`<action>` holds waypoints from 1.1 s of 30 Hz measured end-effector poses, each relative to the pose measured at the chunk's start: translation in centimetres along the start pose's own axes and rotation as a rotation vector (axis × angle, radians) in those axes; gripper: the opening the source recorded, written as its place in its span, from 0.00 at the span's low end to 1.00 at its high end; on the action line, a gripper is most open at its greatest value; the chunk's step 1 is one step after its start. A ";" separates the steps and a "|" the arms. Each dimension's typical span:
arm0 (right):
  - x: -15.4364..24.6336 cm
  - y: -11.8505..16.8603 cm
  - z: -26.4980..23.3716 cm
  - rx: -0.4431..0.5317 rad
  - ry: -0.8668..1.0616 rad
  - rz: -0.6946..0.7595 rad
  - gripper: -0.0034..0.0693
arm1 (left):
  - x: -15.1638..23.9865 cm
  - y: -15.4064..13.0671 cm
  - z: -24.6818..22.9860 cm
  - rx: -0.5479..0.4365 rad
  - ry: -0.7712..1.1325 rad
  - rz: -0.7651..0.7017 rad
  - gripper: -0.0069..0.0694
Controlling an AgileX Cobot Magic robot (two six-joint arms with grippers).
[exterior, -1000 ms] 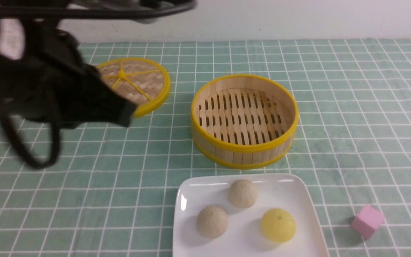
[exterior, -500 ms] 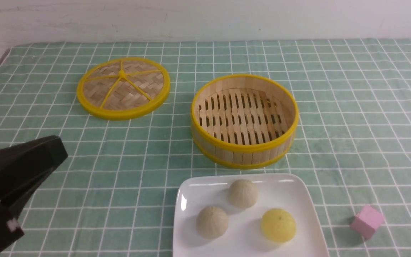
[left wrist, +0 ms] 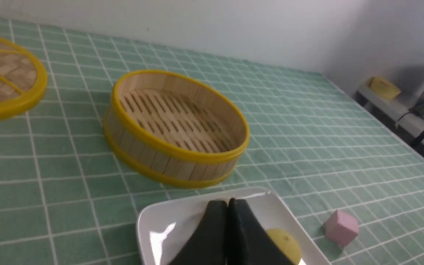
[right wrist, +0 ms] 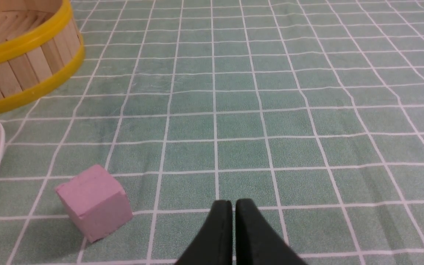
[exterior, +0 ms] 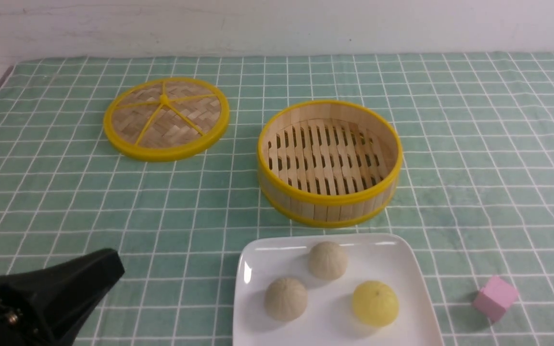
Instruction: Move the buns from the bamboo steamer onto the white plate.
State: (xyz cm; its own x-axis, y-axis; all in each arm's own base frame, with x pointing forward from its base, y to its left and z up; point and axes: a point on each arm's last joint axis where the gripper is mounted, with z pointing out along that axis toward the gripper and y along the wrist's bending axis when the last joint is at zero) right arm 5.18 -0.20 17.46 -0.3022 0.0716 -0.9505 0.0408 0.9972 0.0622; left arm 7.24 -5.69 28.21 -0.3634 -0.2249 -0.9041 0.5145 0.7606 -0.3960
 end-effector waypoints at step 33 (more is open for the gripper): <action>0.0 0.0 0.0 0.000 0.000 0.000 0.11 | 8.8 7.6 -3.0 -0.645 -0.060 0.164 0.15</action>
State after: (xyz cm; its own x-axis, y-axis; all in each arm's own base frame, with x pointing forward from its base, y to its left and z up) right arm 5.18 -0.20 17.46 -0.3022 0.0716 -0.9505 0.0408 0.9972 0.0622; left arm 5.63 -0.06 17.68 -0.2671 -0.0948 -0.9590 -0.0150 0.9954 -0.0942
